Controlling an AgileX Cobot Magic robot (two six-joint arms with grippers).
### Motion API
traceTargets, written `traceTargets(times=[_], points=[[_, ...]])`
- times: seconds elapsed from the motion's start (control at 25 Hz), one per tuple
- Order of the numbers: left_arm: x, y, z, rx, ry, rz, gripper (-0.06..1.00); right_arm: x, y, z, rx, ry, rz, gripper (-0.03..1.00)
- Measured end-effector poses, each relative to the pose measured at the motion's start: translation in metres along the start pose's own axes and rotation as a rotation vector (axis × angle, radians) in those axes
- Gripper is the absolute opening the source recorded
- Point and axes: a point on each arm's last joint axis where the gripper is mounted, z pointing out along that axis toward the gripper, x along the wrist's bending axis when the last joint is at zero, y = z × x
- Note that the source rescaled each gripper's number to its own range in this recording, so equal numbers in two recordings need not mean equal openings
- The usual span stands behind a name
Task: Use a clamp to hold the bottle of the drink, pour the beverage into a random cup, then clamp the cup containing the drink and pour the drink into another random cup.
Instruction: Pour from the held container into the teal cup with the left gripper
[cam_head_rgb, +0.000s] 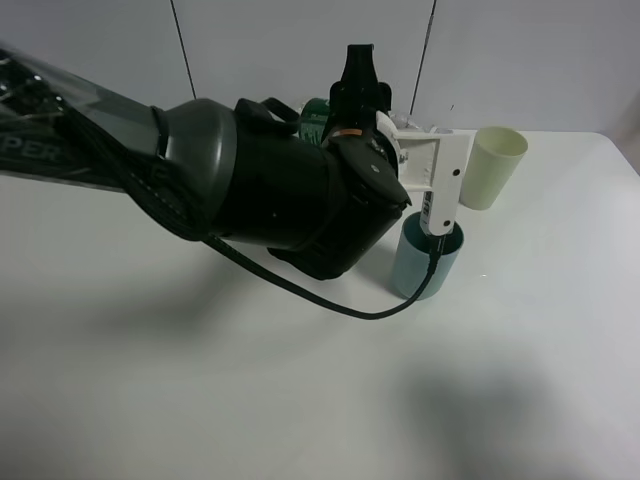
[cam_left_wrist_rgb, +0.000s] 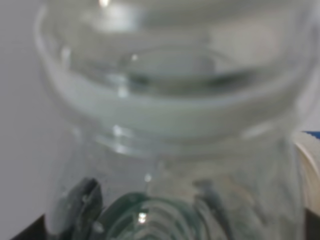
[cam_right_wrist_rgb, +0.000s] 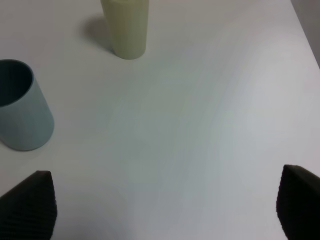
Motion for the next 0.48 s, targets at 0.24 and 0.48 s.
traceTargets(times=[0.24, 0.48], points=[[-0.0034, 0.0014, 0.0018, -0.007, 0.007, 0.038, 0.02, 0.0000, 0.0000, 0.0000, 0.000, 0.000, 0.000, 0.60], [-0.0014, 0.0015, 0.0031, -0.016, 0.025, 0.051, 0.02, 0.0000, 0.0000, 0.0000, 0.000, 0.000, 0.000, 0.60]])
